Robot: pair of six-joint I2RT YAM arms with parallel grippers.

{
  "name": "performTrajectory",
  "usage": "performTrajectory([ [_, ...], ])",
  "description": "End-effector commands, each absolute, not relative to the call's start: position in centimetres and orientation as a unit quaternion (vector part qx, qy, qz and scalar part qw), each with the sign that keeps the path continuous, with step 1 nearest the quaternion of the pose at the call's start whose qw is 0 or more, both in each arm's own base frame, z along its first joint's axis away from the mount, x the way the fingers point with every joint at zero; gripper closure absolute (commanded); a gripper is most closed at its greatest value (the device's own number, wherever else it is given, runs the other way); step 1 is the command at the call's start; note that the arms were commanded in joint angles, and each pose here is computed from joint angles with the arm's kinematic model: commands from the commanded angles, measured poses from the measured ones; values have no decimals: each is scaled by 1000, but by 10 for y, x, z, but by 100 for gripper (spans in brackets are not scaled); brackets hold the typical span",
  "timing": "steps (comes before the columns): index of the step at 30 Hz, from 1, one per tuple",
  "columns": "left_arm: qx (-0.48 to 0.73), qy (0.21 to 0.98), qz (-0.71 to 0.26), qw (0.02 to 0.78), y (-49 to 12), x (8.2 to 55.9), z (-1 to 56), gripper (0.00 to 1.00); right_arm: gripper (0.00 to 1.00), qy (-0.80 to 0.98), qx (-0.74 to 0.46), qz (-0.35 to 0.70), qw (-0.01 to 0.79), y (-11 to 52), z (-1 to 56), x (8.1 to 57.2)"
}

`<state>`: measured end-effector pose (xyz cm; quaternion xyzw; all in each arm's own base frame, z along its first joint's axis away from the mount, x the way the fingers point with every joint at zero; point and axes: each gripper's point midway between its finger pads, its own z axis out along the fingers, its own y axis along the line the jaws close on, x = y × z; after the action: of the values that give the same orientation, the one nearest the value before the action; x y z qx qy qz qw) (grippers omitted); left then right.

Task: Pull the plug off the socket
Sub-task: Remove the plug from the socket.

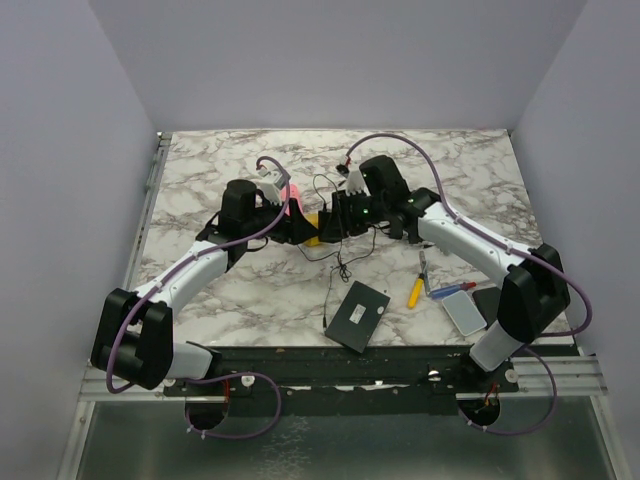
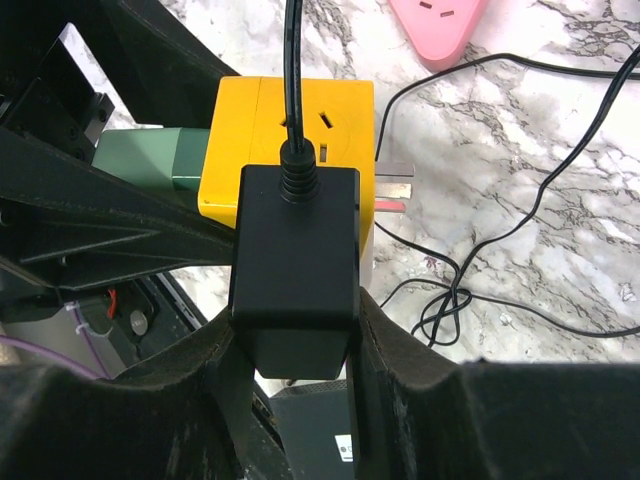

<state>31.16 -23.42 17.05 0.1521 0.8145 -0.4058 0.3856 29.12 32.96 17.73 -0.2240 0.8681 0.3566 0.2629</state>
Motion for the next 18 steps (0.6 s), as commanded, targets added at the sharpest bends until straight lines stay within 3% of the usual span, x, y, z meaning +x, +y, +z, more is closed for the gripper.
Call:
performTrajectory([
  [1,157,792,-390,444,-231,329,196,100,100,879,-214,348,247,343,183,283],
  [18,153,795,-383,445,-229,331,195,100,100,880,-211,334,266,355,175,282],
])
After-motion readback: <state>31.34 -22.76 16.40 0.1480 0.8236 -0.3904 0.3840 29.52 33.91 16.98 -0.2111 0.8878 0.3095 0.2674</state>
